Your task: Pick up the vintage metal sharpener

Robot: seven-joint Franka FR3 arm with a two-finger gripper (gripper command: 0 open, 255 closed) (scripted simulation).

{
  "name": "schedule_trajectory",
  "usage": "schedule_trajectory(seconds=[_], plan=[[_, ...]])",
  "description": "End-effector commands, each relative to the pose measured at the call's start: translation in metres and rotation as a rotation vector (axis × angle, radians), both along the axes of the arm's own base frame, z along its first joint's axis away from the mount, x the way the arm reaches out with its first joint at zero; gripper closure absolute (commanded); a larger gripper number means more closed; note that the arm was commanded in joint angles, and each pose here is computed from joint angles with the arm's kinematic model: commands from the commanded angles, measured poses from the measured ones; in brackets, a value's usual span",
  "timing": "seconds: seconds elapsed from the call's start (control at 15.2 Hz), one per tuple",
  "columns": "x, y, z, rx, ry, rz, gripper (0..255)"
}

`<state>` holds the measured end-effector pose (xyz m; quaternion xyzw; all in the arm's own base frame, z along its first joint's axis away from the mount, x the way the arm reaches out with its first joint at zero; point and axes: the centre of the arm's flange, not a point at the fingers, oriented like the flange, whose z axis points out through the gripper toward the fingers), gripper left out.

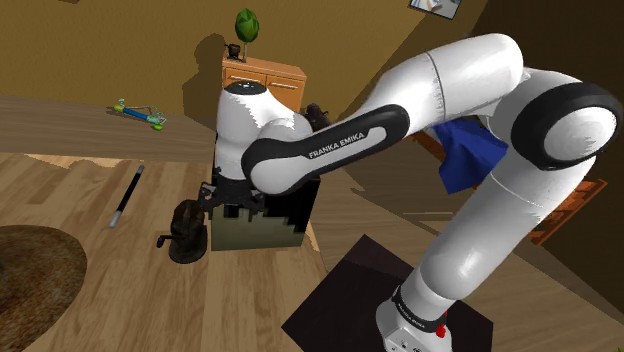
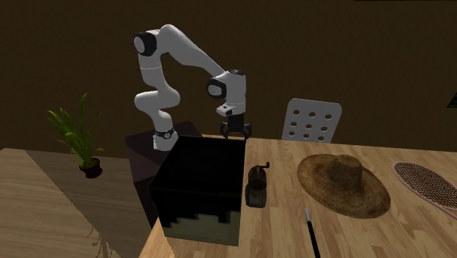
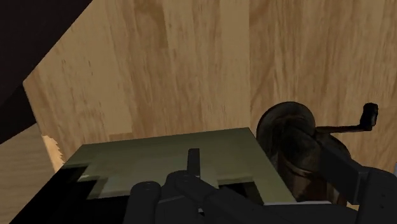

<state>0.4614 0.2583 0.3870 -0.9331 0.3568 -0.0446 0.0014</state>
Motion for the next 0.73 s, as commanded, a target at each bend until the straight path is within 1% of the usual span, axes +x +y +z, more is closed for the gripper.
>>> schedule_trajectory(seconds=[0.0, 0.66], plan=[[0.016, 0.014, -0.016, 0.014, -0.003, -0.047, 0], [0.107, 0.071, -0.085, 0.076, -0.015, -0.262, 0]])
